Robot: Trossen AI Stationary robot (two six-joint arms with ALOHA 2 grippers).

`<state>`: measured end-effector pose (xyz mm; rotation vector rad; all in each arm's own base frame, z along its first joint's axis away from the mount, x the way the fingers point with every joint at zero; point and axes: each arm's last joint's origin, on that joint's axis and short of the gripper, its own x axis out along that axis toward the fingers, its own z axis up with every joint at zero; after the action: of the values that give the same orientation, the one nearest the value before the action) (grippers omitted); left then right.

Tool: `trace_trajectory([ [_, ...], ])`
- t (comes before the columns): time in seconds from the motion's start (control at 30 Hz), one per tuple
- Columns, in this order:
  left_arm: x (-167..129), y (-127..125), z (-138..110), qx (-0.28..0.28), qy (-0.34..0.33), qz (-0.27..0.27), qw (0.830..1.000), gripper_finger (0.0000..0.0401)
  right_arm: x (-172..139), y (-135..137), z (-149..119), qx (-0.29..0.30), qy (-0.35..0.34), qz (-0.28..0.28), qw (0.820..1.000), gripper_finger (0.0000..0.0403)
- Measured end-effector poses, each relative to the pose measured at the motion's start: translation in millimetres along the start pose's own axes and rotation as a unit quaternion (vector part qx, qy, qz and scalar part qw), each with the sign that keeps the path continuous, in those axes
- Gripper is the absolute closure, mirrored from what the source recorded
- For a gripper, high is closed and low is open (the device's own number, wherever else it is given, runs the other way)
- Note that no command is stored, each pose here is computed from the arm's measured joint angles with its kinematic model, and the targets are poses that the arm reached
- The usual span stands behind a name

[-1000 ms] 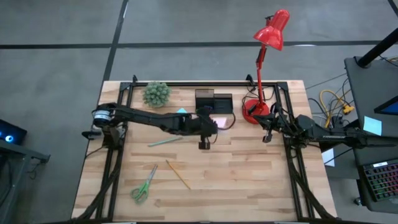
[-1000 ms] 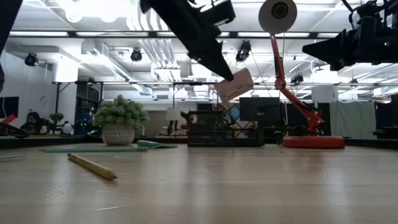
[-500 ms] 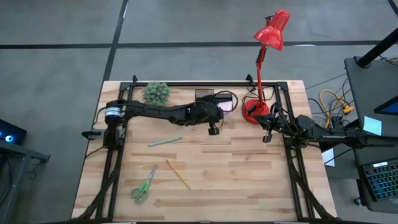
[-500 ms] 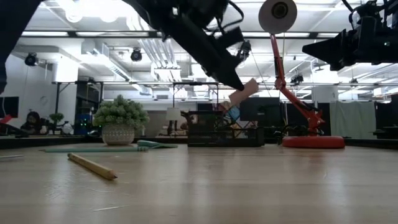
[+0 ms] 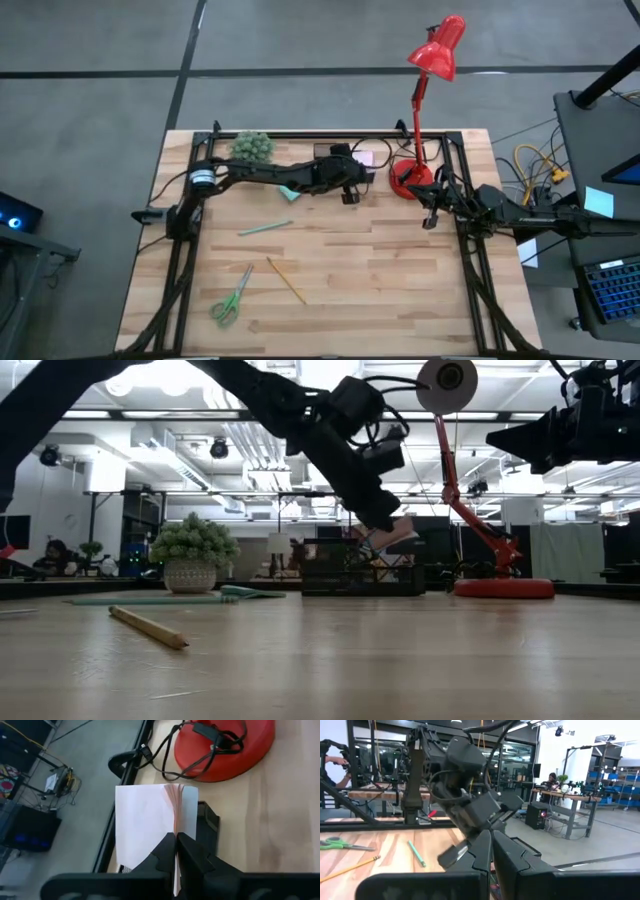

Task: Pick and place office supplies into organizer
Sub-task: Put the pink sticky notes into the desk organizer

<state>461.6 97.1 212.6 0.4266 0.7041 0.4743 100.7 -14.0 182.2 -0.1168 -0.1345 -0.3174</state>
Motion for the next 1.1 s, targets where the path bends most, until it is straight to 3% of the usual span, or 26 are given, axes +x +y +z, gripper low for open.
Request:
trace_trajectory([
  [0.3, 20.0, -4.9, -6.7, 0.016, 0.018, 0.0, 1.0, 0.0401, -0.1, -0.7, 5.0, 0.002, -0.025, -0.003, 1.0, 0.0394],
  [0.5, 22.0, -2.8, -9.2, 0.019, 0.034, 0.022, 0.999, 0.0401, -0.3, -1.1, 7.6, 0.003, -0.038, -0.005, 0.999, 0.0394],
  [1.1, 34.5, -11.0, -21.1, 0.013, 0.055, 0.016, 0.998, 0.0401, -0.3, -1.1, 7.8, -0.004, -0.039, -0.006, 0.999, 0.0394],
])
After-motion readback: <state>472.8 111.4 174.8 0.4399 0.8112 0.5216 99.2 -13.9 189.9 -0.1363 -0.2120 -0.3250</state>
